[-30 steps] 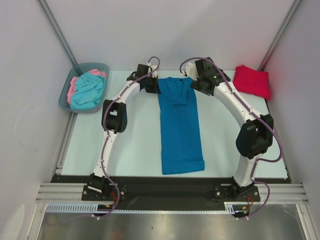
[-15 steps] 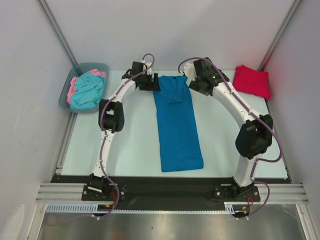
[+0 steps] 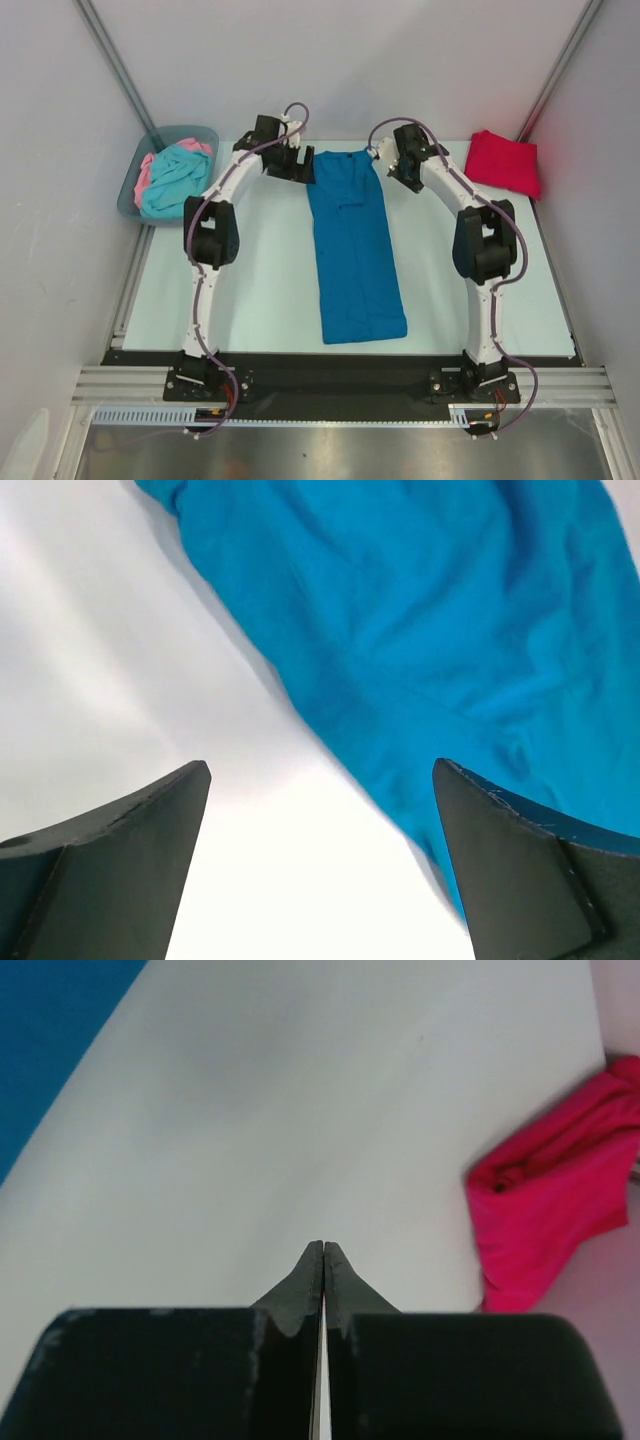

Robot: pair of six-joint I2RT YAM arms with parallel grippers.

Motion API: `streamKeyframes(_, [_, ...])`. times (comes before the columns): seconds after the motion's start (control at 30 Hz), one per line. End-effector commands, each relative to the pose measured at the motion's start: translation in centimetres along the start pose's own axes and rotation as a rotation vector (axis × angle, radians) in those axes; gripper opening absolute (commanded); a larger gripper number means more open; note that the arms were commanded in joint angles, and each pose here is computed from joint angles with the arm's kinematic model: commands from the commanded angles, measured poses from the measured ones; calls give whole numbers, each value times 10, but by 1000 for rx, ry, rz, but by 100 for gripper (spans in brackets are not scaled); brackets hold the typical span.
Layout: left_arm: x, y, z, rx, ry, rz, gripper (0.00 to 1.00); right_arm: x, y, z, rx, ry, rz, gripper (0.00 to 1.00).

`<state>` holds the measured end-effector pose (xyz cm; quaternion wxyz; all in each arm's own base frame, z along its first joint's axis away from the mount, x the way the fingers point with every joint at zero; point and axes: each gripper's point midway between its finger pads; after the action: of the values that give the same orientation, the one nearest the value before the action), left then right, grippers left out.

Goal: Fold and stack the t-shirts
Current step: Fold the tshirt

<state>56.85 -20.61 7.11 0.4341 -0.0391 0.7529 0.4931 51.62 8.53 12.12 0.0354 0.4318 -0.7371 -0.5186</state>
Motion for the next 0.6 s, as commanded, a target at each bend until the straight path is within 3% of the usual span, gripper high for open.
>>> streamKeyframes(0.0, [-47, 65, 0, -68, -152, -92, 100, -40, -3, -8, -26, -90, -116, 0])
streamKeyframes(0.33, [-39, 114, 16, -255, -289, -13, 100, -104, -43, -14, 40, -127, -322, 0])
streamKeyframes(0.57, [-30, 133, 14, -338, -376, 43, 100, -121, -80, -1, 80, -109, -380, 0])
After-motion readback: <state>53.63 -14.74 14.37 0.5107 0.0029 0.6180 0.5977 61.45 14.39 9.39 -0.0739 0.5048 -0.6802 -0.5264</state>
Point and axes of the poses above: each gripper's point midway between its finger pads, its own y axis back along the fingers, its own z axis along the line the jaws close on, x = y × z, and after that the axes turned 13 degrees about -y, right-handed
